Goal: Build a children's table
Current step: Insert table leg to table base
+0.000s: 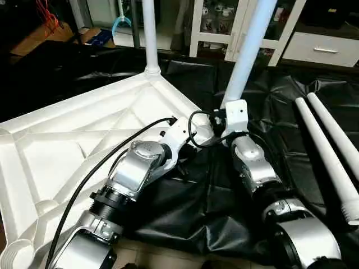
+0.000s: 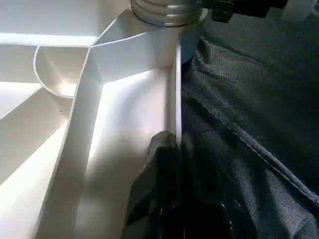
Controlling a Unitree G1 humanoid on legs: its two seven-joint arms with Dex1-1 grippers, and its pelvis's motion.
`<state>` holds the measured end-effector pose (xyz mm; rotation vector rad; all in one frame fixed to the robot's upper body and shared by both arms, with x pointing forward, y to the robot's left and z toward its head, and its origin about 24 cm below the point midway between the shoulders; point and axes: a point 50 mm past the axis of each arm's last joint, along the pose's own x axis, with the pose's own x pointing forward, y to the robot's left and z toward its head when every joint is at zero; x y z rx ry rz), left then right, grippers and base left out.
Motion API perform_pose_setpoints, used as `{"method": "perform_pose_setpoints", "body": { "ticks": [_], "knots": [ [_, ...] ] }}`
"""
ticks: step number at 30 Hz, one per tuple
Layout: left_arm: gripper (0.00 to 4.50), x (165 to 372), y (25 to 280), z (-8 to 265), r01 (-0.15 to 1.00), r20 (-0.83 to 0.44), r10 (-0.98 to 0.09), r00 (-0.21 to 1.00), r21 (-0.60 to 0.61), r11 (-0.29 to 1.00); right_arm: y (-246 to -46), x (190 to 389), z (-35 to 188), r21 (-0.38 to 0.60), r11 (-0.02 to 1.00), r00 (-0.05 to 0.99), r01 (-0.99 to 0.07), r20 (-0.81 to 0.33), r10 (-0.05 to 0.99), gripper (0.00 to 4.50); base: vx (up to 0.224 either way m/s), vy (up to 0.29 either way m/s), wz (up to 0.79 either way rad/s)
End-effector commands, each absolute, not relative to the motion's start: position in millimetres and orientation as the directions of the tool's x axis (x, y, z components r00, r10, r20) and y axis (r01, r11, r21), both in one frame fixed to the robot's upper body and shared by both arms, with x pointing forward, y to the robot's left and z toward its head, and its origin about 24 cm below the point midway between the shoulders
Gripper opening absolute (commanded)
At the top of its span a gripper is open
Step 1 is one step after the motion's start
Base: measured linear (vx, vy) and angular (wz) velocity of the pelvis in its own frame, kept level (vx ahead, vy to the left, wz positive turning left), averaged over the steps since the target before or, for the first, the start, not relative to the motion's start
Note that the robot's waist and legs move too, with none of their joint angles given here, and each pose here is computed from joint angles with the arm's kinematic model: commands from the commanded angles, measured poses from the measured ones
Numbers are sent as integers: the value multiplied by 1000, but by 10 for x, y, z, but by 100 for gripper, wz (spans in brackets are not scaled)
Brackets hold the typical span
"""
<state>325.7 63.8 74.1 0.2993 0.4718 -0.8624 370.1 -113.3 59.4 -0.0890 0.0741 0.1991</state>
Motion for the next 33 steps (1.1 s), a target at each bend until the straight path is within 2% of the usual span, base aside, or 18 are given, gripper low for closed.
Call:
{"method": "perform_pose_setpoints", "body": {
  "ticks": [1, 9, 29, 33],
  "knots": [
    [0, 3291, 599, 872, 789, -462, -677, 573, 87, 608, -1189, 3668, 526, -89, 976, 975, -200, -118, 189, 290, 0, 0, 0],
    [0, 3301, 621, 860, 788, -468, -672, 574, 90, 610, -1256, 3603, 616, -86, 975, 978, -203, -61, 199, 290, 0, 0, 0],
    [0, 3295, 637, 834, 790, -474, -670, 571, 98, 605, -1342, 3495, 717, -64, 977, 979, -201, -41, 199, 290, 0, 0, 0],
    [0, 3295, 644, 821, 789, -476, -667, 574, 102, 606, -1332, 3420, 740, -56, 975, 977, -213, -26, 212, 290, 0, 0, 0]
  ]
}}
